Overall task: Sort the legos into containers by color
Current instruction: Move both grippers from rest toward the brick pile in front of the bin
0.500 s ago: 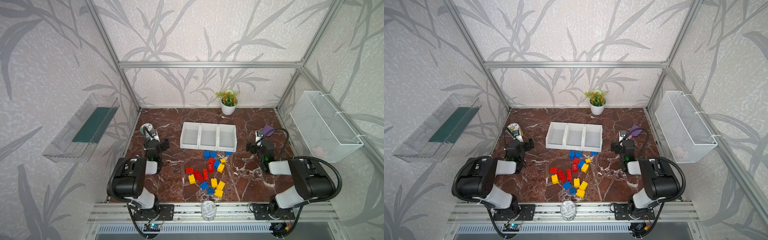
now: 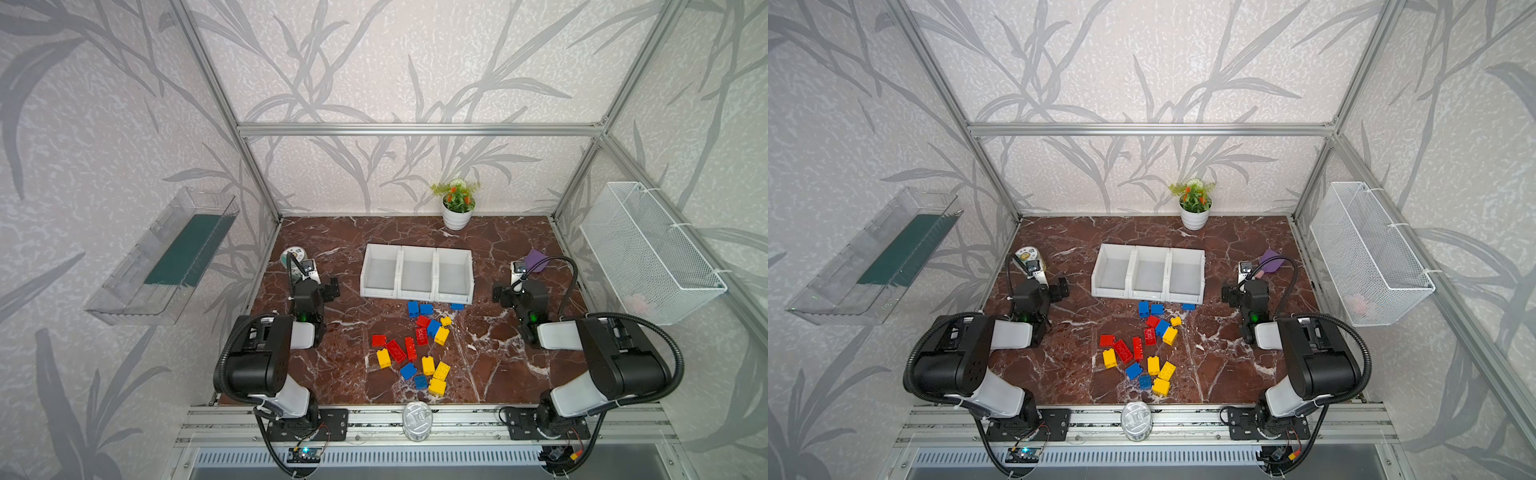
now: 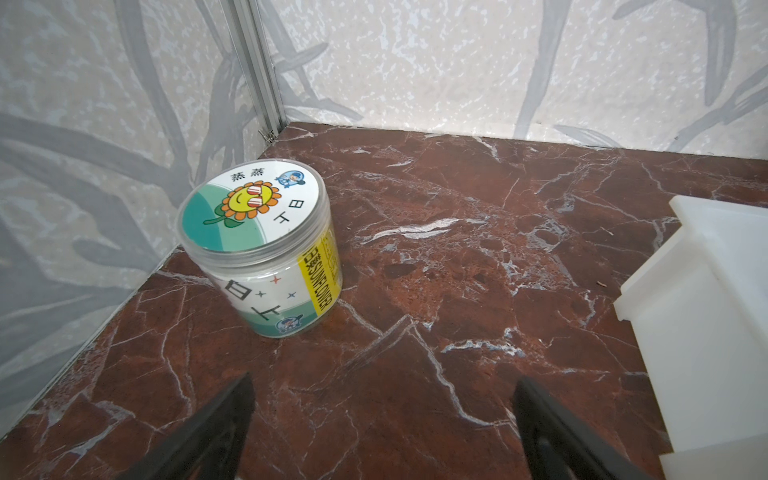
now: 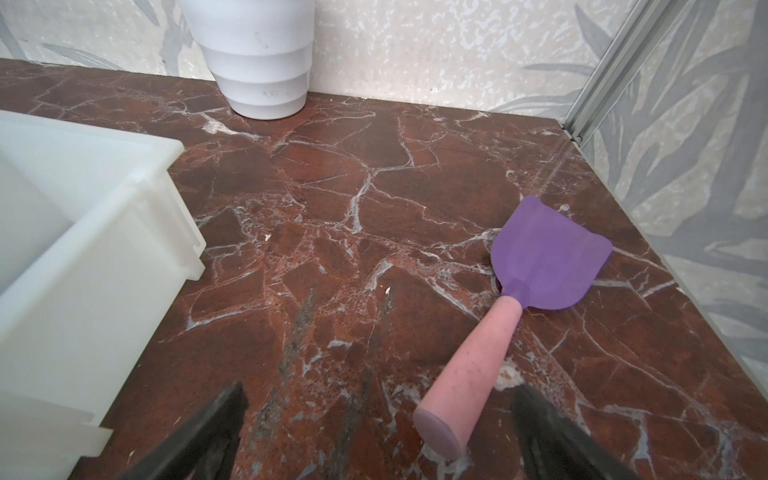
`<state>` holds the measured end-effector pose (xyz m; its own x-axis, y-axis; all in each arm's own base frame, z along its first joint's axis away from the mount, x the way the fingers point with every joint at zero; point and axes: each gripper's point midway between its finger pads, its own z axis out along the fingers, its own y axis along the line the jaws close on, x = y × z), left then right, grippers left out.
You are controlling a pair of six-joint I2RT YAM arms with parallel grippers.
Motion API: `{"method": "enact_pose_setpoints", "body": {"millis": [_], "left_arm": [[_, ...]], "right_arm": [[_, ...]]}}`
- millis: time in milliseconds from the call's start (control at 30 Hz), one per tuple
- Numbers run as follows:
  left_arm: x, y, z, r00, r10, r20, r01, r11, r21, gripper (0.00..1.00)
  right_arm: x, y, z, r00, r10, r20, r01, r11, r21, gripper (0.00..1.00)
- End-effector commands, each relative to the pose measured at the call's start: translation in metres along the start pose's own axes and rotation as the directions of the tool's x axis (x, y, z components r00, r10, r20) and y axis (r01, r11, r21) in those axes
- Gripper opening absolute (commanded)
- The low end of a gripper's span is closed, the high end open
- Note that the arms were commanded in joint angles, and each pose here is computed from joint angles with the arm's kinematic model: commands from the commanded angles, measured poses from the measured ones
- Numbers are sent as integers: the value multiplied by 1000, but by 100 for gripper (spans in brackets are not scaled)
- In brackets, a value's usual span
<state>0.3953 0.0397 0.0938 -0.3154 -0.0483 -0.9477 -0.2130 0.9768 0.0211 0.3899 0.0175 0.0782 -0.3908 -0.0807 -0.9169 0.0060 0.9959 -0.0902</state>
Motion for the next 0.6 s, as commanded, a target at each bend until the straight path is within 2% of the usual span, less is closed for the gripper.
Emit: {"method": "enact_pose_setpoints", "body": {"millis": [0,433,567], "left_arm": [[0,1,1,1000,9,-9,-9,1000,7,99],[0,0,1,1000,11,1,-11,1000,12,99],[-26,8,-13,1000,8,0,-8,999,-43,99]], "right_arm": [[-14,0,0,999,1,37,-1,1000,0,99],[-14,-1,0,999,5,35,-6,1000,6,100],[-35,1,-10,997,-15,77,14,1000,8,100]]}}
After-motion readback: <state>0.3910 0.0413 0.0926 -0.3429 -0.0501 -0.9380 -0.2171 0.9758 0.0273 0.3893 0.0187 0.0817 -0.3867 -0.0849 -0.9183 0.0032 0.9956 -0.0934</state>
